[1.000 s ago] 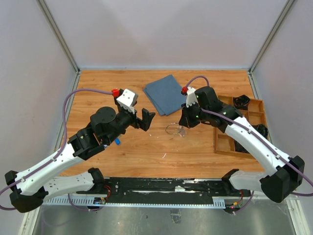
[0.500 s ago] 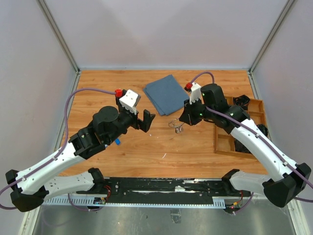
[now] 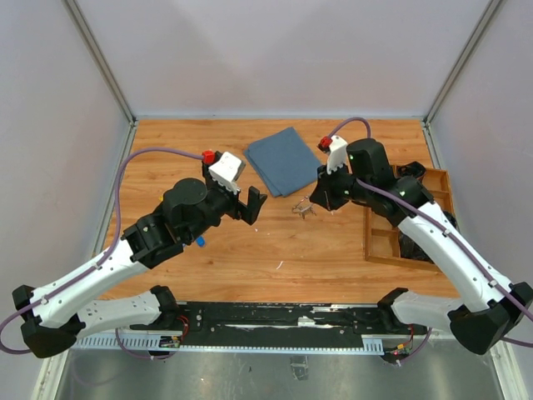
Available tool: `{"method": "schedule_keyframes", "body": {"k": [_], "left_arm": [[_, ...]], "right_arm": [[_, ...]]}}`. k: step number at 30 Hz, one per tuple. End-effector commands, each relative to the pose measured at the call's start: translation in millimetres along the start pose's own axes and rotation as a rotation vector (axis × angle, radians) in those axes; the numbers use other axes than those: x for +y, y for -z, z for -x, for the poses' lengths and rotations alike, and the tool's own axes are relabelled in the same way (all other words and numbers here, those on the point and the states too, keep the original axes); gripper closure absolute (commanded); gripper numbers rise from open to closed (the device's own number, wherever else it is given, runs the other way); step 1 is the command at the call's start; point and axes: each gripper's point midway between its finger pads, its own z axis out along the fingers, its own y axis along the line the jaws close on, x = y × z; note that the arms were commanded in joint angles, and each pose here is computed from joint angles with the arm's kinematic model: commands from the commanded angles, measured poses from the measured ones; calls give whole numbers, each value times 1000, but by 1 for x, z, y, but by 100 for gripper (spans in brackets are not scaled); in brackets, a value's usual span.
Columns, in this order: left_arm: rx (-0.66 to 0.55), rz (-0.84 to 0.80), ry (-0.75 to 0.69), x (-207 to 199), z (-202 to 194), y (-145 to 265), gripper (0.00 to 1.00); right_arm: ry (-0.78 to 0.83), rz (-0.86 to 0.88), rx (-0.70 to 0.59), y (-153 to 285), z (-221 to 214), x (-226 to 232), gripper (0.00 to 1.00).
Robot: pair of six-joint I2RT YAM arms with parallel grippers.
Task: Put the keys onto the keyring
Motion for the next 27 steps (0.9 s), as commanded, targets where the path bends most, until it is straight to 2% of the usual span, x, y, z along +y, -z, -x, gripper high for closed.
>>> {"method": "schedule_keyframes", "body": {"k": [1,3,5,7,9,13,18,22,23,25,27], "left_arm": [[-35,-18,5,-4,16,2,4],[-33,-16,6,-4,15,1,5],[-29,-15,9,-4,14,0,6],[-30,-16,17,-5,14,0,6],[-26,-19,22,-5,13,0,6],[-19,-14,22,-4,10,1,6],[-17,-12,25,-4,9,1,6],[-13,1,24,-2,9,1,6],[-12,2,25,-1,8,1,6],[-12,5,25,-1,7,1,6],[-8,8,23,-1,6,0,6]], "right_arm": [[107,62,24,3,4,28,99],[205,-14,117,-3,-12,26,99],[142,-195,183,2,-24,-13,100],[24,-188,134,3,-24,-29,99],[49,-135,53,1,-11,-14,99],[86,-178,121,0,-17,-16,99],[79,-151,99,-3,-14,-11,99],[63,-324,103,6,-16,-44,99],[43,-292,84,5,-13,-39,99],[64,-81,67,-8,-12,9,99],[157,-45,184,-19,-36,28,99]]}}
